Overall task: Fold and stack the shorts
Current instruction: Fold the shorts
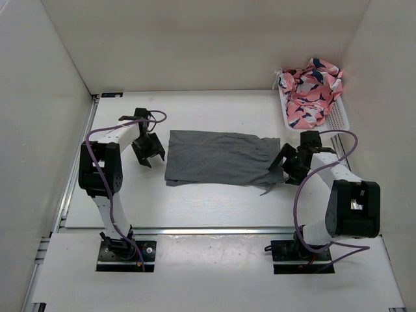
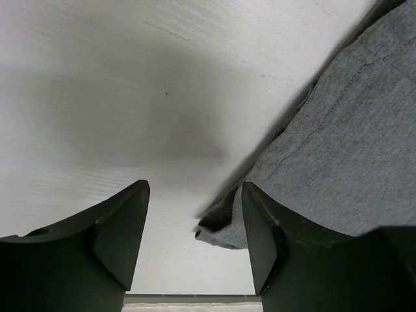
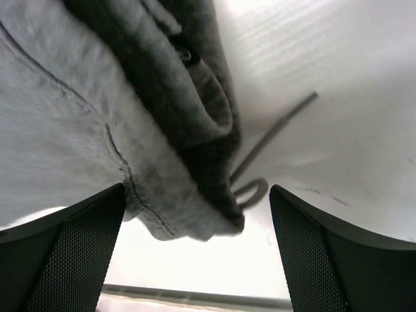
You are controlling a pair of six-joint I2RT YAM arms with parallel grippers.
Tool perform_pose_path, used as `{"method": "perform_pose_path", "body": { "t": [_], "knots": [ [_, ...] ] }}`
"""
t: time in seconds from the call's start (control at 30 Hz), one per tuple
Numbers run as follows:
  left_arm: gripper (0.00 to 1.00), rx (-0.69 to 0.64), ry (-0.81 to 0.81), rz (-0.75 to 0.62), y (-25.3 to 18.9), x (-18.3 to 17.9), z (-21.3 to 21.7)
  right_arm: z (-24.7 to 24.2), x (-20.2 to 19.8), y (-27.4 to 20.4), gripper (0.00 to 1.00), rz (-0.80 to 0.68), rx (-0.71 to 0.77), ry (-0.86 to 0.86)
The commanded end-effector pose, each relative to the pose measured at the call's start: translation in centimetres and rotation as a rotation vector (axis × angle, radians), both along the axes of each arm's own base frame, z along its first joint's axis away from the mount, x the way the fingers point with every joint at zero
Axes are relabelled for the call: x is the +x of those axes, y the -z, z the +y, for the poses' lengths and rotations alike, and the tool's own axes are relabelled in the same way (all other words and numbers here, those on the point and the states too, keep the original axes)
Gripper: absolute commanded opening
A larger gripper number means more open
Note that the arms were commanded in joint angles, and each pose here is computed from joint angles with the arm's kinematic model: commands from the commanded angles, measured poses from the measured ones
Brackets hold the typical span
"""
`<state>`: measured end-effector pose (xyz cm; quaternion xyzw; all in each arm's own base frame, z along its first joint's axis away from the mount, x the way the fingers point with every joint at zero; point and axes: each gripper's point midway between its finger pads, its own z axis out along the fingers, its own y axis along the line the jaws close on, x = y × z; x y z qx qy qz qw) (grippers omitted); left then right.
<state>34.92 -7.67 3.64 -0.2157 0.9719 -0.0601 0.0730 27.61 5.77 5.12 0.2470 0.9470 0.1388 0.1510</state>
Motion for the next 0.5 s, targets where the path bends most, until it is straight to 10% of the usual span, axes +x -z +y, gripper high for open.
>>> {"method": "perform_pose_path", "body": {
  "t": [0.0, 0.3, 0.47],
  "knots": [
    [0.7, -0.013, 0.016, -0.078, -2.3, 1.4, -0.3, 1.7, 1.8, -0.6, 0.94, -0.089, 0.19, 0.027],
    [0.71, 0.005, 0.012, -0.077, -2.0, 1.9, -0.1, 1.4, 3.1, 3.4, 0.75, -0.072, 0.182, 0.074],
    [0.71, 0.006, 0.003, -0.054, -1.2, 1.8, -0.1, 1.8, 4.8, 3.2, 0.32, -0.095, 0.09, 0.058]
  ]
}}
